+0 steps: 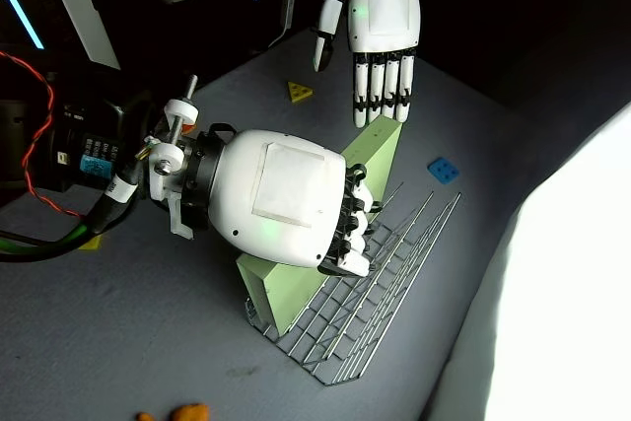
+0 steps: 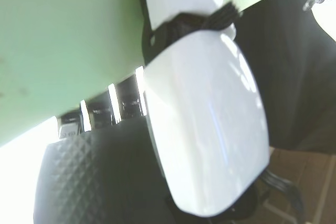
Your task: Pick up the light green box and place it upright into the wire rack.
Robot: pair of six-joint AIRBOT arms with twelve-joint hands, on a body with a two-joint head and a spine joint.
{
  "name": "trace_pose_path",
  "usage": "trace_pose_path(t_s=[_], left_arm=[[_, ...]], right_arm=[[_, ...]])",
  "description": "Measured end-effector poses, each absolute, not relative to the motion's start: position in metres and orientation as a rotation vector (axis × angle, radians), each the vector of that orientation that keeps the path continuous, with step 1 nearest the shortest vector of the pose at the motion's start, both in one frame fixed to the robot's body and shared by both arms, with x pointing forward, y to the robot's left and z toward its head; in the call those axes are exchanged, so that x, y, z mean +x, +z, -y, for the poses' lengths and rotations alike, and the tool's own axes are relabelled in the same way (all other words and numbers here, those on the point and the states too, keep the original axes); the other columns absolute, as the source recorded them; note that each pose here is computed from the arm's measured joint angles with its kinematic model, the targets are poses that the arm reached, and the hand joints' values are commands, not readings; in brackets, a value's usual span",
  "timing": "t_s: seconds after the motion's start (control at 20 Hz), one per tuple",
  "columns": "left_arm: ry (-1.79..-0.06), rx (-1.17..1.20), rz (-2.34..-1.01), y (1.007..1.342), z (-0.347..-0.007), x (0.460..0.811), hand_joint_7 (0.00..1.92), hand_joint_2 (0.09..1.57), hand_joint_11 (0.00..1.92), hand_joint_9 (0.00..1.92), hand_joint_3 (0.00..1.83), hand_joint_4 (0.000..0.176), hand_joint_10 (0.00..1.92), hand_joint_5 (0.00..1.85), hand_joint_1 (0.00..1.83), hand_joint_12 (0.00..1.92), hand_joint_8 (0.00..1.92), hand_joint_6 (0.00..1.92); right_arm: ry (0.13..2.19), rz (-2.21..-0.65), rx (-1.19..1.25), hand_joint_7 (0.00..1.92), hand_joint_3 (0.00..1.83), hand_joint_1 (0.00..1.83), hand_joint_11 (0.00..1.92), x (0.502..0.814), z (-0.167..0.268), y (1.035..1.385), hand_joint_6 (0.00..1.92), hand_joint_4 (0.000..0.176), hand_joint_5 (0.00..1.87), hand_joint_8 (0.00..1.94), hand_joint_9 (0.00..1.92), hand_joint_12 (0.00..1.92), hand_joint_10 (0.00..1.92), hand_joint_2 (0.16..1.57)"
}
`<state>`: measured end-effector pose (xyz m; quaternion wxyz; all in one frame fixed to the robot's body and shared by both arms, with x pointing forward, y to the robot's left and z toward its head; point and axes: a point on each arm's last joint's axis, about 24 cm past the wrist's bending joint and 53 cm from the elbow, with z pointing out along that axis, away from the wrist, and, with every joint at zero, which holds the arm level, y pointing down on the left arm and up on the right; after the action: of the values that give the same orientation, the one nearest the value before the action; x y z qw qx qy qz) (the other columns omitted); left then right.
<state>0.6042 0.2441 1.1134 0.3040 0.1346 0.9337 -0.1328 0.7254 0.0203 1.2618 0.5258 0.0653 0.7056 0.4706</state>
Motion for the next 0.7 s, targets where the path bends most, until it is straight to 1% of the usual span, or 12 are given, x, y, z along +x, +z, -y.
trace_pose_path(t_s=[0.2,0.4,0.7], left_arm=[[-0.352,0.356,-2.473,1.113,-0.244,0.604,0.20,1.29,0.00,0.15,0.00,0.000,0.00,0.12,0.18,0.14,0.00,0.00],[-0.352,0.356,-2.474,1.113,-0.244,0.604,0.20,1.29,0.00,0.15,0.00,0.000,0.00,0.12,0.18,0.14,0.00,0.00],[-0.354,0.359,-2.473,1.113,-0.243,0.604,0.20,1.29,0.00,0.15,0.00,0.000,0.00,0.12,0.18,0.14,0.00,0.00]], right_arm=[[1.129,-1.689,0.161,1.02,0.00,1.38,0.69,0.727,-0.020,1.261,0.89,0.000,0.93,0.96,0.91,1.48,1.31,1.11],[1.143,-1.709,0.203,1.02,0.00,1.38,0.69,0.730,-0.018,1.250,0.89,0.000,0.93,0.96,0.91,1.48,1.31,1.11],[1.143,-1.709,0.203,1.02,0.00,1.38,0.69,0.730,-0.017,1.250,0.89,0.000,0.93,0.96,0.91,1.48,1.31,1.11]])
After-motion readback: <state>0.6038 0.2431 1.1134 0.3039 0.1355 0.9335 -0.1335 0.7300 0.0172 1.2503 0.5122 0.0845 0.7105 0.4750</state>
